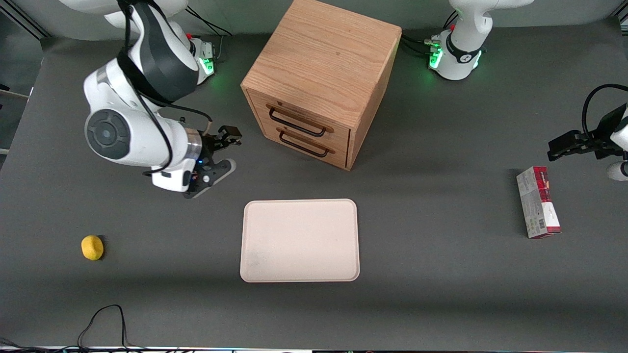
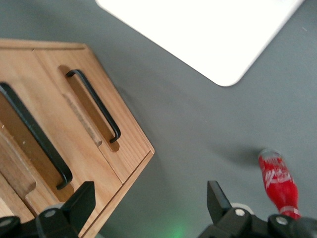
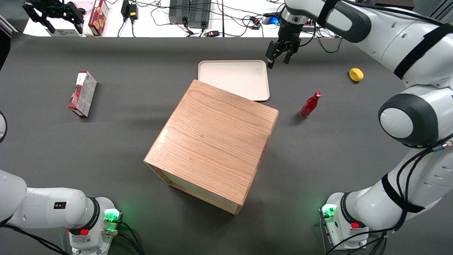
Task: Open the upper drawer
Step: 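Move the right gripper toward the upper drawer's black handle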
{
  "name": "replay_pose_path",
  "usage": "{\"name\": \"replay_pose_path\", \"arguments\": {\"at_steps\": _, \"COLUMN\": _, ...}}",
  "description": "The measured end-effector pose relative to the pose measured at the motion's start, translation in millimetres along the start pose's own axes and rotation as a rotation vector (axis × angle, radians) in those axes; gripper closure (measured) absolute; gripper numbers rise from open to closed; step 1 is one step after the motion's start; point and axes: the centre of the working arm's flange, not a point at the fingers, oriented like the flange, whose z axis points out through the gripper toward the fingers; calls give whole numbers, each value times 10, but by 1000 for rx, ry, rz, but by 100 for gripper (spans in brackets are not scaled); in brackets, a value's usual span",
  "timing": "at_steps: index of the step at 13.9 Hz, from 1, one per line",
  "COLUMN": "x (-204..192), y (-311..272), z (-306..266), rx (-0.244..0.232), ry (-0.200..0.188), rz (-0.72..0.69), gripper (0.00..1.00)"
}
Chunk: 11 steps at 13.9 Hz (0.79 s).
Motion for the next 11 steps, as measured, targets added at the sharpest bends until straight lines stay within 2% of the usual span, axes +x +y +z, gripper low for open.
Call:
{"name": "replay_pose_path", "arguments": {"at_steps": 5, "x": 109, "y": -271, "z": 153, "rx": 19, "ry": -21, "rz": -116, "gripper": 0}}
{"name": "replay_pose_path", "arguments": {"at_steps": 9, "x": 218, "y": -437, "z": 353, "rx": 128, "ry": -29, "rz": -218, "gripper": 0}}
{"name": "replay_pose_path", "arguments": {"at_steps": 11, "x": 277, "y": -468, "z": 480, "rx": 161, "ry": -42, "rz": -236, "gripper": 0}}
